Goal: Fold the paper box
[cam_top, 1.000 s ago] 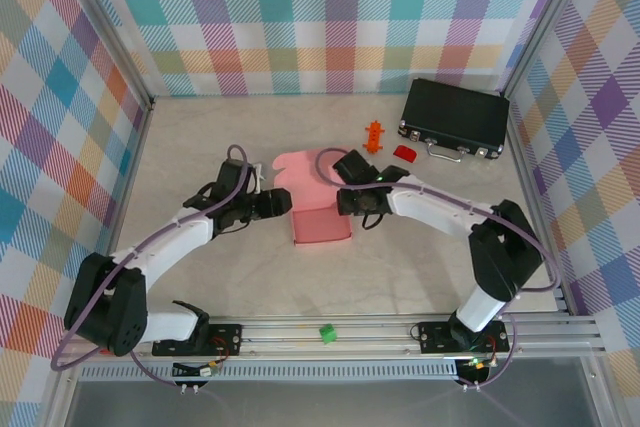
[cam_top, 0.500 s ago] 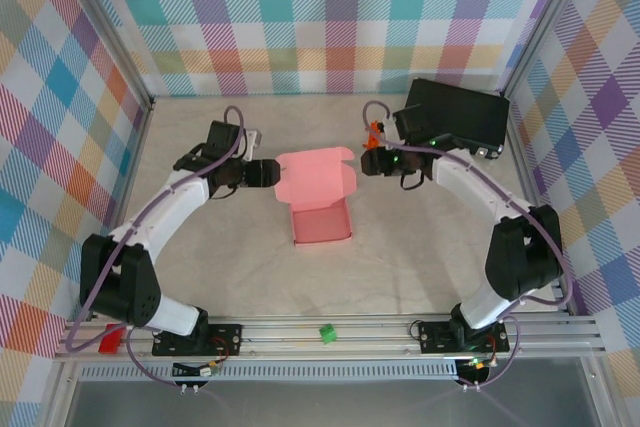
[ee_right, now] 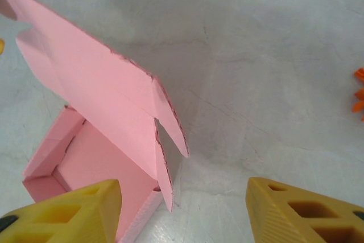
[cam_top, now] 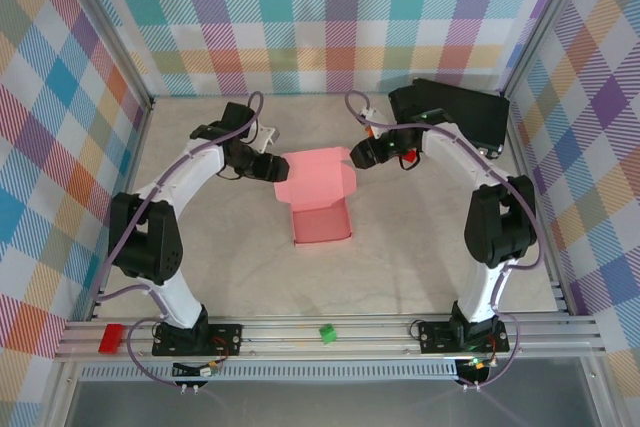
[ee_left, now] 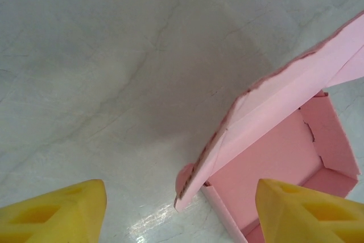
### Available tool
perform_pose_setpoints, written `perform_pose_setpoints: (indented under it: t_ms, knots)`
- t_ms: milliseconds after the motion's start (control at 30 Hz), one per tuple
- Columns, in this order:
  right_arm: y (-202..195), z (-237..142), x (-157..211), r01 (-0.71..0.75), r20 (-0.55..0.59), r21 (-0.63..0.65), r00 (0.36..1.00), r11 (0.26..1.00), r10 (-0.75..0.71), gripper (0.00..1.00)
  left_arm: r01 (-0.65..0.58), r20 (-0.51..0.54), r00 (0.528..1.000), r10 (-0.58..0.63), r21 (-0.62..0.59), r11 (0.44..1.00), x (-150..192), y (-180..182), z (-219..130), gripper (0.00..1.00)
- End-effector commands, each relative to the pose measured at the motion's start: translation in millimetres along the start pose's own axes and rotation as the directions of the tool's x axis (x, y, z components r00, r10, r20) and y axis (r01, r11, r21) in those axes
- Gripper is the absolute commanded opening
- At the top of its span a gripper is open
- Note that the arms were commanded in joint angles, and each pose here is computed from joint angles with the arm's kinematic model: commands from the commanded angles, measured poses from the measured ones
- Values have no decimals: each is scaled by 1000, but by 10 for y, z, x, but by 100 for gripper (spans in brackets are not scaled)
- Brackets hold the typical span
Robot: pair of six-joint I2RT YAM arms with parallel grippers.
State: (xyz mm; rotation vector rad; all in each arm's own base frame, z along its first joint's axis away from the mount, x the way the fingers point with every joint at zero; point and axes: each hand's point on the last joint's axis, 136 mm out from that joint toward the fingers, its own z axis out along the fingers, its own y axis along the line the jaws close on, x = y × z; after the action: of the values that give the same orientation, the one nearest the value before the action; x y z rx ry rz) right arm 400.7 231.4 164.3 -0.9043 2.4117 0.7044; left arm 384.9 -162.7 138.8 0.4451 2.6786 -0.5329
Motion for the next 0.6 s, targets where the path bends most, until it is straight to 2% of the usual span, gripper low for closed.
perform_pose_setpoints:
  t_ms: [0,267,567]
  knots:
    - [156,36,26,86,-25,-102,996,991,-89,60,-34,-24,999,35,37,999,-16,-27,-23,68]
    - [223,167,67,81,-71,-195,993,977,-96,58,-55,-53,997,59,79,995,-36,-57,78,62]
    - [198,283,159,96,-125,-191,985,977,-121,53,-60,-78,995,68,92,994,8,-75,74,52]
